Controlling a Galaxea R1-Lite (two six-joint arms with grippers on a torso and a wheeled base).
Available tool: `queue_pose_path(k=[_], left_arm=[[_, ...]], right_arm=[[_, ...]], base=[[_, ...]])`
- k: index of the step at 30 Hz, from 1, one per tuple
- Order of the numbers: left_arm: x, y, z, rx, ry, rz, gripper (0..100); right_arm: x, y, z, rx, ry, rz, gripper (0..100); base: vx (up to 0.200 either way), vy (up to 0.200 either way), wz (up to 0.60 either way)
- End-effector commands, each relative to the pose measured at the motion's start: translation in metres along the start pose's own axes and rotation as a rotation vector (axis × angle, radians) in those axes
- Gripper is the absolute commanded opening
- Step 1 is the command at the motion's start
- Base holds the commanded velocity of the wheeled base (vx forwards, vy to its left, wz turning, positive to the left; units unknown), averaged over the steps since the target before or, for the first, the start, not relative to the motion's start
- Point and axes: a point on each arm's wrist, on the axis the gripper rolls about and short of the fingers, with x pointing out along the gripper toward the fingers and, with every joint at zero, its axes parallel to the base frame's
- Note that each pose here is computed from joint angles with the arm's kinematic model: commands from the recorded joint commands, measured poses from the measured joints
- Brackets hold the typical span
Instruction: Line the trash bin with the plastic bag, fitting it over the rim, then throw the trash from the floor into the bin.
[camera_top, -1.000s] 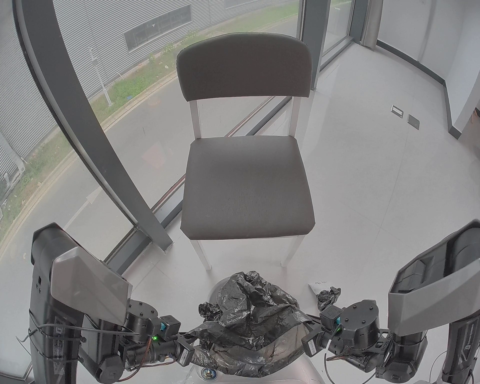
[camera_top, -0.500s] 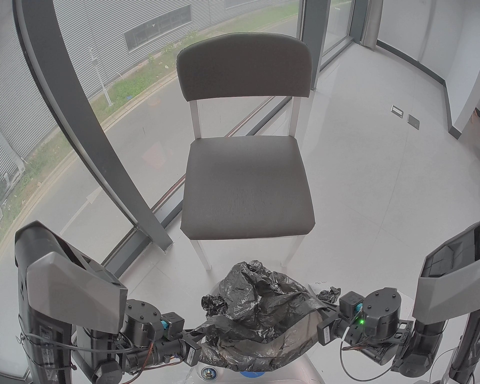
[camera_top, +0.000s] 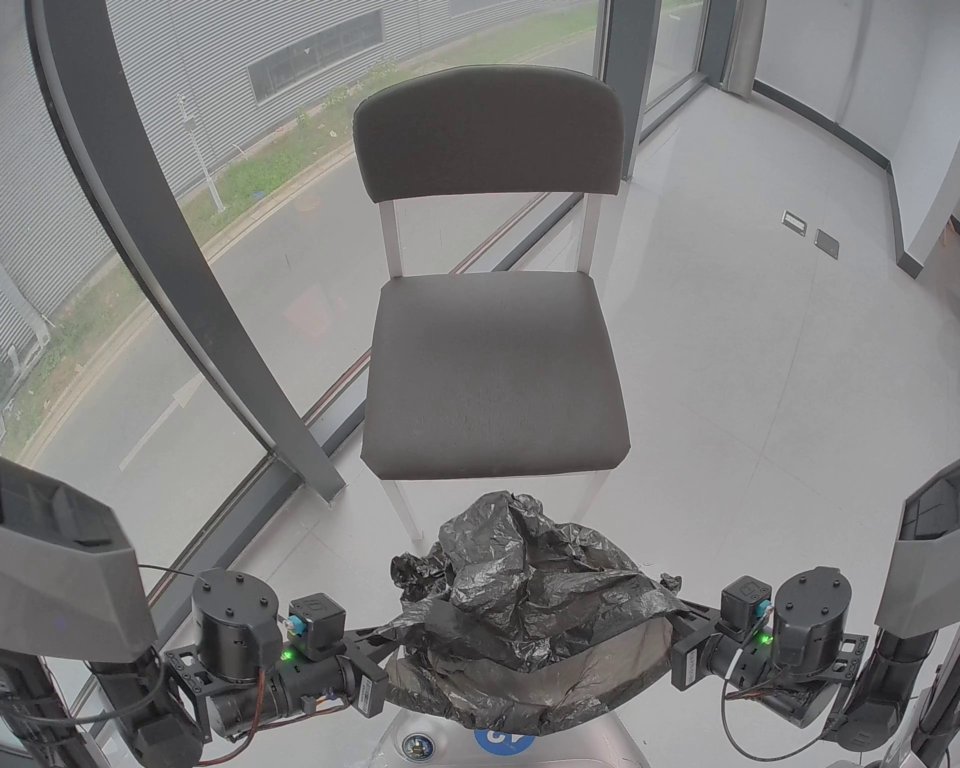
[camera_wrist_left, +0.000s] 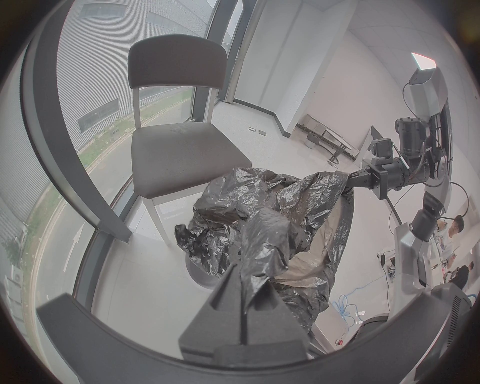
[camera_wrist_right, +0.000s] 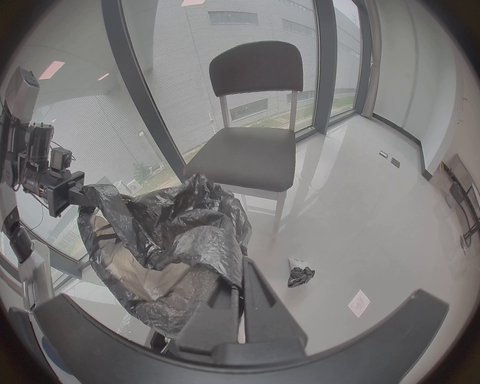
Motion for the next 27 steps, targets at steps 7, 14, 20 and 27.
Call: queue_pose_path(k=[7, 14, 20, 27], left_arm=[[-0.006, 0.0, 0.011, 0.008, -0.045, 0.002, 0], [0.024, 0.003, 0.005, 0.007, -0.025, 0.002, 0], [0.058, 0.012, 0.011, -0.007, -0.073, 0.024, 0], [0.076, 0.029, 0.013, -0.024, -0.147, 0.069, 0]], right_arm=[[-0.008, -0.014, 0.006, 0.046, -0.028, -0.018, 0], [0.012, -0.018, -0.017, 0.1, 0.102, -0.013, 0], [0.039, -0.048, -0.012, 0.173, 0.072, -0.088, 0], [0.051, -0.084, 0.007, 0.21, -0.032, -0.143, 0]], base=[[0.0, 0.0, 0.0], [0.0, 0.0, 0.0], [0.0, 0.0, 0.0], [0.0, 0.0, 0.0]])
